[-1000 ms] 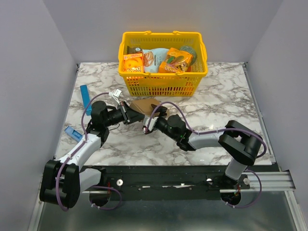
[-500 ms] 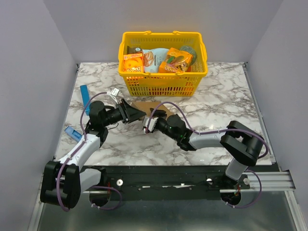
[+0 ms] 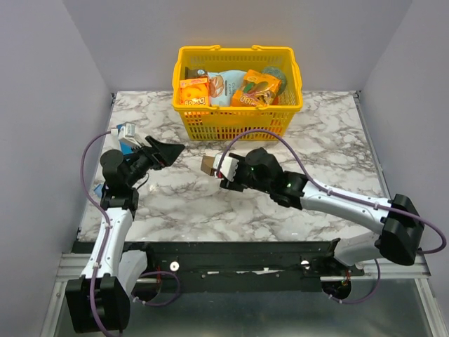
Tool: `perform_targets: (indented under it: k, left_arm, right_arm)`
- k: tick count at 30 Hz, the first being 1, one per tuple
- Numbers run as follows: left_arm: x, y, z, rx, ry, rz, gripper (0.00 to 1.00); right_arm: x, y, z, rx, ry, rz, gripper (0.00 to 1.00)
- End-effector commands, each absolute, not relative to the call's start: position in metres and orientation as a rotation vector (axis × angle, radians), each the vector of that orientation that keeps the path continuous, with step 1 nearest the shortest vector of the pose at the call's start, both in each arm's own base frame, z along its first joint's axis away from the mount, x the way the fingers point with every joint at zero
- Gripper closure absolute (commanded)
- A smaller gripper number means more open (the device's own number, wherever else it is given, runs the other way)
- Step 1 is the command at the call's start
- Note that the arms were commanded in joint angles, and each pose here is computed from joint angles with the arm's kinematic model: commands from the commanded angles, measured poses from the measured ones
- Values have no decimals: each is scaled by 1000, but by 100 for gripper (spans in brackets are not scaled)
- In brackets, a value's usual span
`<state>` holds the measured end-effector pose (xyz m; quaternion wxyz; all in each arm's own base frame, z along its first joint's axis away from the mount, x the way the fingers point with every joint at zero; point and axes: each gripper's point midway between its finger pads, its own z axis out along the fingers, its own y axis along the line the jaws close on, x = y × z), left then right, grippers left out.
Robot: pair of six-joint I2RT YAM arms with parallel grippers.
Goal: Fold the paper box
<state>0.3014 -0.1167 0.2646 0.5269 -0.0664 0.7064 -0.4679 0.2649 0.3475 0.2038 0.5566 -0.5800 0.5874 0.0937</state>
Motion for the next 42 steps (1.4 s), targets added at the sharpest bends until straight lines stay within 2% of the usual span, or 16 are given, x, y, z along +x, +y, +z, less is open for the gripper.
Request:
perform_targets:
  k: [1,7,10,11,18,22,35,37,38,42]
  left_arm:
    - [309,-90,236,-147,1750,-842,9]
    - [300,-94,224,-123,1672,-782,12]
    - [287,-121,216,-1,1639,-806,15]
    - [283,-125,213,35,1617,-811,19]
    - [261,-156,175,287,1551,-820,19]
    - [258,-176,157,423,1631,-793,21]
    - [258,-180,153,440,1658,-755,21]
    - [258,-182,150,449,1676,-758,20]
    - [257,-183,149,452,1682,-760,19]
    - [259,-185,150,464,1679,-749,16]
  right_arm:
    - [226,306,150,-1607,1739,230,51]
    - [201,288,149,-1743,1936,332,51]
    - [201,282,143,-1753,1999,412,51]
    - [201,280,141,-1759,2020,439,50]
    - [231,264,104,-1757,2163,397,48]
    - [243,271,97,-1772,2142,382,49]
    - [280,313,98,-1759,1952,408,46]
    - [284,316,93,-1768,1960,403,42]
    - [286,316,93,-1764,1960,396,35]
    - [298,316,101,-1707,1932,336,20]
